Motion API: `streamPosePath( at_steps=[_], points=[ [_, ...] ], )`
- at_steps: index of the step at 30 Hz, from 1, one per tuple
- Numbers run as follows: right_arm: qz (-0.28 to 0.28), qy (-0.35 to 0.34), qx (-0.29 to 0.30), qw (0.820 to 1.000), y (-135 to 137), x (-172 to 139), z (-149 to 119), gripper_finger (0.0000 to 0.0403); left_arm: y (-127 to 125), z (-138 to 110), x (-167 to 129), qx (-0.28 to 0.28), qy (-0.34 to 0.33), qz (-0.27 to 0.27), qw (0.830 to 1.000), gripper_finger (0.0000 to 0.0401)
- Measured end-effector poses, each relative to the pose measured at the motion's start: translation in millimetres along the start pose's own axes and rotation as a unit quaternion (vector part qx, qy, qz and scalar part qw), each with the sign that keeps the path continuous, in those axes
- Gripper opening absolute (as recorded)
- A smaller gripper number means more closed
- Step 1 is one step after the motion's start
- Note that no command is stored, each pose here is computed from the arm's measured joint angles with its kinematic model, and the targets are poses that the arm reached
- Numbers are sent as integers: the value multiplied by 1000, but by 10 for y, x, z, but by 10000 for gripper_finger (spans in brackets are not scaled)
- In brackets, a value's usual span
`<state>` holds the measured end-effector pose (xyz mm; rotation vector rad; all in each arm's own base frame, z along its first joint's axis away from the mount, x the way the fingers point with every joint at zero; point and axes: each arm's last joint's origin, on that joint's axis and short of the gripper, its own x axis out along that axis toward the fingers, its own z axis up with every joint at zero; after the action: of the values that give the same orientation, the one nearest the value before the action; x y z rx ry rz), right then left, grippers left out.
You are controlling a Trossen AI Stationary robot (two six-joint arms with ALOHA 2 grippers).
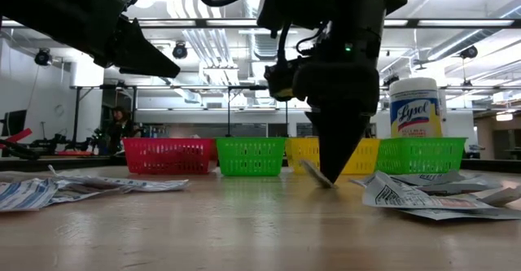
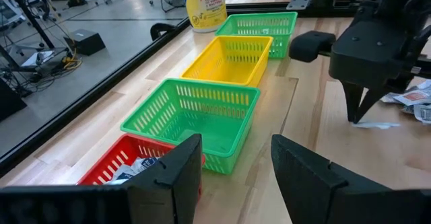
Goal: Pick & Place First Aid Supplies
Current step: Put the green bandage into the right green basket
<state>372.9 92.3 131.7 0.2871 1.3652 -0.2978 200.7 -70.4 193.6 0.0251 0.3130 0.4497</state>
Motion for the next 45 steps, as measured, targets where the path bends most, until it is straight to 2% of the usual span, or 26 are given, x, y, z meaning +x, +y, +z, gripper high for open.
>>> streamPosePath(
  at_steps=[13,26,30,33,39,45],
  points=[
    [-19,29,-5,999,-71,-139,-85,8,0,-1,-1,1,0,0,1000,181],
    [-15,1,1,1000,-148,-580,-119,8,0,-1,0,0,0,0,1000,181],
    [-52,12,2,999,-233,-718,-193,8,0,-1,0,1,0,0,1000,181],
    [-108,24,-1,994,-342,-865,-286,8,0,-1,-1,1,0,0,1000,181],
    [-191,61,-81,976,-536,-1149,-461,8,0,-2,-1,1,1,0,1000,181],
    [-216,72,-206,952,-661,-1344,-566,8,0,-2,0,1,1,0,1000,181]
  ],
)
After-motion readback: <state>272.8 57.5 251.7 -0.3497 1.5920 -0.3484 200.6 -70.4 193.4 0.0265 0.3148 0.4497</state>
